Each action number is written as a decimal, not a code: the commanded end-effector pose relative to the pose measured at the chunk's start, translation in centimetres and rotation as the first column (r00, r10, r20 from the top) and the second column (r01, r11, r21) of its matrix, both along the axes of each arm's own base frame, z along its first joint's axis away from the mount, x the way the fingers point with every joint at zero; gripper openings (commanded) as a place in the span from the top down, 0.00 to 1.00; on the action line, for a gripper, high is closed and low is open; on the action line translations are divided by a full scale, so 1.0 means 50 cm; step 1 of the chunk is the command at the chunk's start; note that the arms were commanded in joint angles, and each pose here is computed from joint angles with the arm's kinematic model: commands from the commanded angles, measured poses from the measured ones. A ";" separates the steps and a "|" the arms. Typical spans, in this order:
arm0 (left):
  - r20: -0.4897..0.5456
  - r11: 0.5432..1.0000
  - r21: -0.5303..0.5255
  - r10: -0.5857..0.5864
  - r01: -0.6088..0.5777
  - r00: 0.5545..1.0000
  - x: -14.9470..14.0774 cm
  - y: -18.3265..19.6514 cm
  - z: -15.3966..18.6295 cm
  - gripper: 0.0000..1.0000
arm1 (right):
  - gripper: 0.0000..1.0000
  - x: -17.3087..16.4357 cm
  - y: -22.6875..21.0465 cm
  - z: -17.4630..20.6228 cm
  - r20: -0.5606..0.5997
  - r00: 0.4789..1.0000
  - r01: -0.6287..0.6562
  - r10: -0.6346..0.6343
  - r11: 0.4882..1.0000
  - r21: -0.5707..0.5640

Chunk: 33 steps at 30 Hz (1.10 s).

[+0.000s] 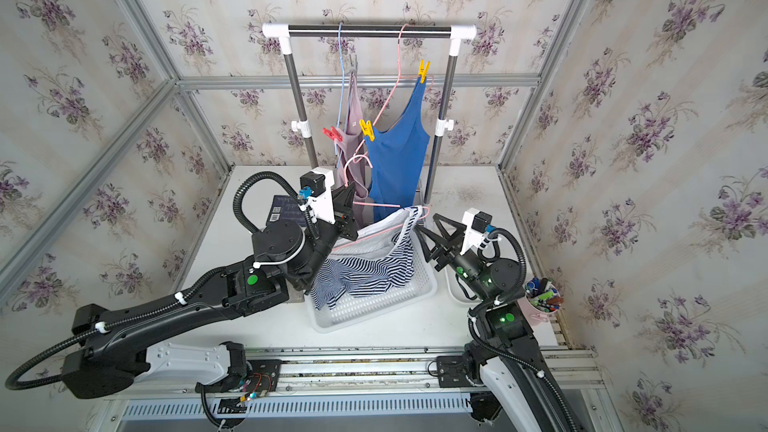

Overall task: Remove the clothespins securing tank tops to the hanger
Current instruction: Remove the tank top from the hanger.

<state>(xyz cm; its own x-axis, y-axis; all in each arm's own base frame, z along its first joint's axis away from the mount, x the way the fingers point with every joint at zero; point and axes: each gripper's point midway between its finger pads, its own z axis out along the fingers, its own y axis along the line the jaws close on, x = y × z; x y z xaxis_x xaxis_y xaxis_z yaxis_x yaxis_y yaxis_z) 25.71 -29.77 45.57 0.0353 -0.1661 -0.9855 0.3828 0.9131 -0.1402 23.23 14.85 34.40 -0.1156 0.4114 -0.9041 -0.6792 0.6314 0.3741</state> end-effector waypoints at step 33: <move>-0.023 0.972 -0.228 -0.060 0.053 0.998 -0.005 -0.008 -0.003 1.00 | 0.69 0.093 0.010 -0.042 -0.085 0.985 0.149 -0.153 0.987 -0.053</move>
